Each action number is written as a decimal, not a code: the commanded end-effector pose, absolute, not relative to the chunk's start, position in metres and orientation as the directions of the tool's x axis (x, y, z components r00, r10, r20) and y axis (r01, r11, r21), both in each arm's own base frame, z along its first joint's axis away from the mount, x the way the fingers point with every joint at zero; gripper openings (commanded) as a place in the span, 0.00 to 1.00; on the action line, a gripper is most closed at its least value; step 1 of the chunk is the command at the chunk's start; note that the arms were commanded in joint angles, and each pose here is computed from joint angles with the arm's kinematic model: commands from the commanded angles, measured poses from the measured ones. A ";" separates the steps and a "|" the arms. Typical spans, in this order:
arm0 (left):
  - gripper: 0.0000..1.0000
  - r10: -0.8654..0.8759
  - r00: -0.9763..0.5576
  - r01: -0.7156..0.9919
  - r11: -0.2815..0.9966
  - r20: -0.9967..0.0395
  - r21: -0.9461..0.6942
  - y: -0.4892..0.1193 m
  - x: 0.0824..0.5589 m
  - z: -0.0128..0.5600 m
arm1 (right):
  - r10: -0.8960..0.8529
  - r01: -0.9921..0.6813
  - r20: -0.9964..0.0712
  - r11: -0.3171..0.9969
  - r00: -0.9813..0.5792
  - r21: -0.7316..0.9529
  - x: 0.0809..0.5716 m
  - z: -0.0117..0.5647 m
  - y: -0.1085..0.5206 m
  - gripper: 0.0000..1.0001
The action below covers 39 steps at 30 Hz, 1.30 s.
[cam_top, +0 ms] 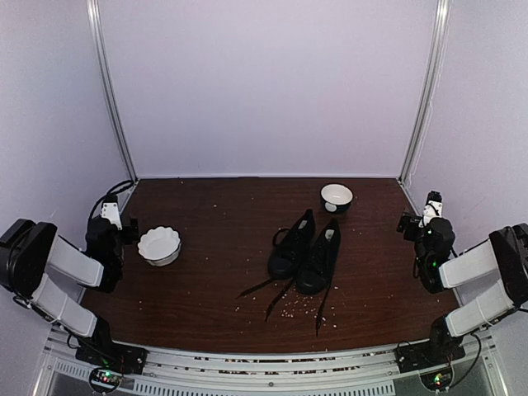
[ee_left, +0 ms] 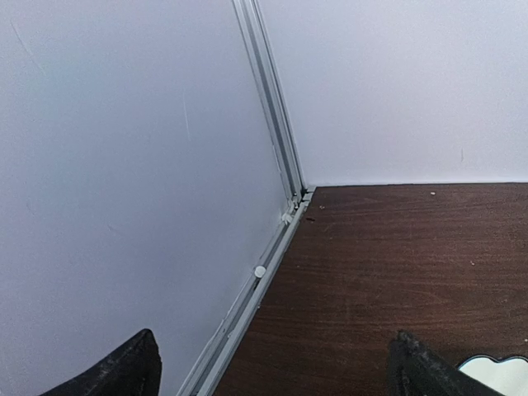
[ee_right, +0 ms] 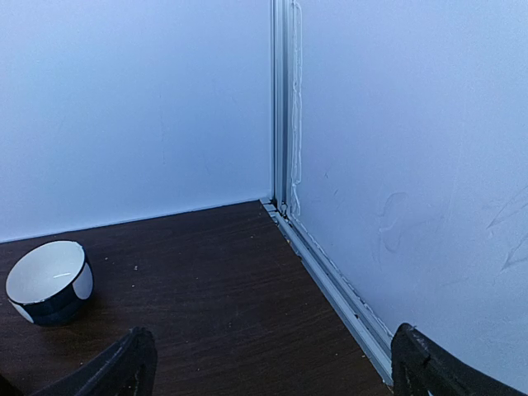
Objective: Tie the shoes
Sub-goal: Adjust the shoe at the center of the board.
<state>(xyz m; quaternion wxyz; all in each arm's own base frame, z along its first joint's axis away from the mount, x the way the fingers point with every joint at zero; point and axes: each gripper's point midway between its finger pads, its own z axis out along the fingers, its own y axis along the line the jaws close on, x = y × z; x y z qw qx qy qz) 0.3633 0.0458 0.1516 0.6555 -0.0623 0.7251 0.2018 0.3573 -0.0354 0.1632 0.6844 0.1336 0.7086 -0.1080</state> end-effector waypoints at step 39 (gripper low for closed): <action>0.88 0.393 -0.166 0.791 0.601 -0.904 0.116 -0.371 0.291 0.279 | 0.229 -0.026 -0.749 0.950 -0.622 0.311 0.339 0.181 0.187 0.90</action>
